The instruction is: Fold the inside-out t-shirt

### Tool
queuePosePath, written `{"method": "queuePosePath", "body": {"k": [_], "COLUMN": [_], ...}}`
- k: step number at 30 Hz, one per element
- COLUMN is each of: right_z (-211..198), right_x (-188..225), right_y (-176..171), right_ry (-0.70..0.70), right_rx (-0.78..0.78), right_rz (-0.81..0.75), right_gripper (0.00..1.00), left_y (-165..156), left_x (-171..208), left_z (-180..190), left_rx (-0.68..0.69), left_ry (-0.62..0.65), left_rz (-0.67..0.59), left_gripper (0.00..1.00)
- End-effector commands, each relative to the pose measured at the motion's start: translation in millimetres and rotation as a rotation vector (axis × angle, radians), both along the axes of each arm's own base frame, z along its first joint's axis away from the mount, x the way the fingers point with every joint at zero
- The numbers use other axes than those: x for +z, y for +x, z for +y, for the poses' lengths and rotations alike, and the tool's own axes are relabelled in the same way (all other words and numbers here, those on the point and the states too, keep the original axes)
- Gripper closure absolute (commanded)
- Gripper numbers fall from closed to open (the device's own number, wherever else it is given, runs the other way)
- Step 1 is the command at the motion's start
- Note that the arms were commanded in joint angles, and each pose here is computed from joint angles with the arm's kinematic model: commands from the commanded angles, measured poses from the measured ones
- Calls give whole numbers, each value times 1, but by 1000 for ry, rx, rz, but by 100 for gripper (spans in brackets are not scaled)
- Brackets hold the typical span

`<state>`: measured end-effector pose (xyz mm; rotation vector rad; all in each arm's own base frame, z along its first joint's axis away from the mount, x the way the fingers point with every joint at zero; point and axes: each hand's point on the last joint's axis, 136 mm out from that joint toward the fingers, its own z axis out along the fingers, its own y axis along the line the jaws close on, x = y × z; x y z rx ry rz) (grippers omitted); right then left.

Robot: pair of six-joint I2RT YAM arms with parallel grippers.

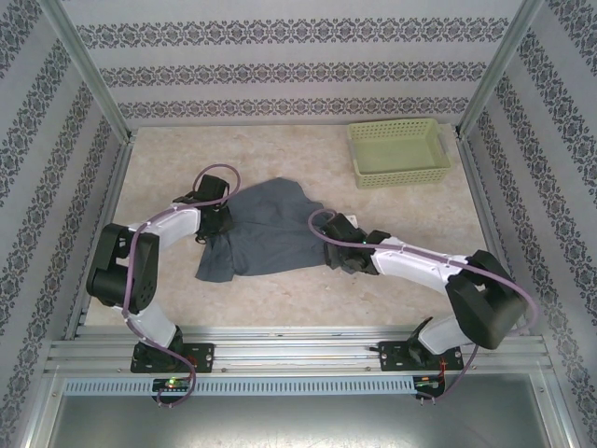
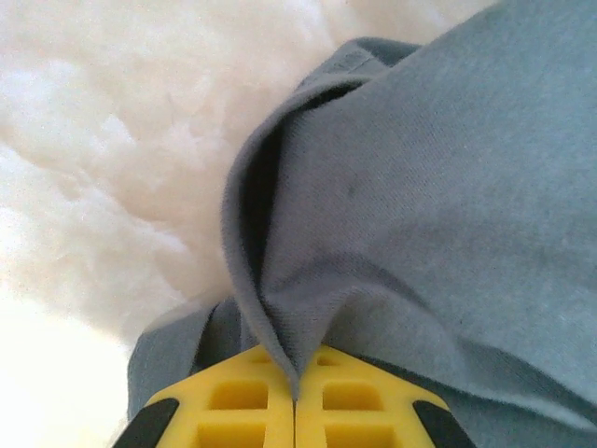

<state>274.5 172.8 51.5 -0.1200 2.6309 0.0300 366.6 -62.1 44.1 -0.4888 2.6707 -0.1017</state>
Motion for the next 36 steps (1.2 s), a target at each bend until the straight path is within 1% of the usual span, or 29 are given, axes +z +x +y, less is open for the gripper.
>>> {"method": "queuePosePath", "body": {"k": [1, 3, 5, 8, 10, 11, 12, 14, 15, 16, 18, 20, 21, 24, 27, 30, 33, 36], "right_z": [-35, -42, -41, -40, -43, -44, -47, -53, -57, -62, -69, -80, -83, -64, -32, -8, 8, 10], "right_x": [12, 24, 41, 63, 72, 75, 76, 69, 64, 58, 49, 48, 51, 75, 87, 71, 44, 17], "right_y": [13, 19, 25, 26, 25, 24, 23, 22, 24, 27, 37, 53, 58, 62, 37, -6, -47, -65], "right_ry": [-163, -163, -112, 3, 55, 69, 75, 84, 84, 84, 56, -19, -43, -52, -14, 36, 94, 104], "right_rx": [-47, -48, -32, -28, -32, -34, -39, -55, -71, -87, -100, -125, -128, -35, 92, 154, 150, 97], "right_rz": [-27, -43, -71, -95, -105, -103, -101, -73, -61, -42, -30, -31, -29, -81, -105, -39, 57, 134], "right_gripper": [66, 80, 89, 99, 100, 99, 95, 81, 77, 75, 70, 60, 58, 54, 51, 49, 46, 43], "left_y": [6, 4, 1, -4, -7, -9, -10, -13, -13, -13, -11, -8, -6, -4, -4, -4, -4, -4], "left_x": [35, 50, 64, 80, 92, 100, 107, 122, 125, 129, 129, 124, 121, 113, 111, 110, 110, 110], "left_z": [11, 16, 22, 27, 30, 31, 33, 35, 35, 35, 31, 23, 20, 16, 17, 19, 20, 20], "left_rx": [52, 67, 84, 103, 115, 120, 126, 131, 127, 124, 111, 88, 79, 70, 71, 74, 78, 79], "left_ry": [-28, -31, -20, -21, -26, -30, -30, -31, -30, -29, -42, -73, -86, -98, -85, -79, -76, -76], "left_rz": [-119, -161, -198, -248, -286, -311, -333, -381, -390, -394, -382, -357, -343, -299, -289, -289, -289, -290], "left_gripper": [100, 100, 100, 100, 100, 100, 100, 100, 100, 100, 100, 100, 100, 100, 100, 100, 100, 100]}}
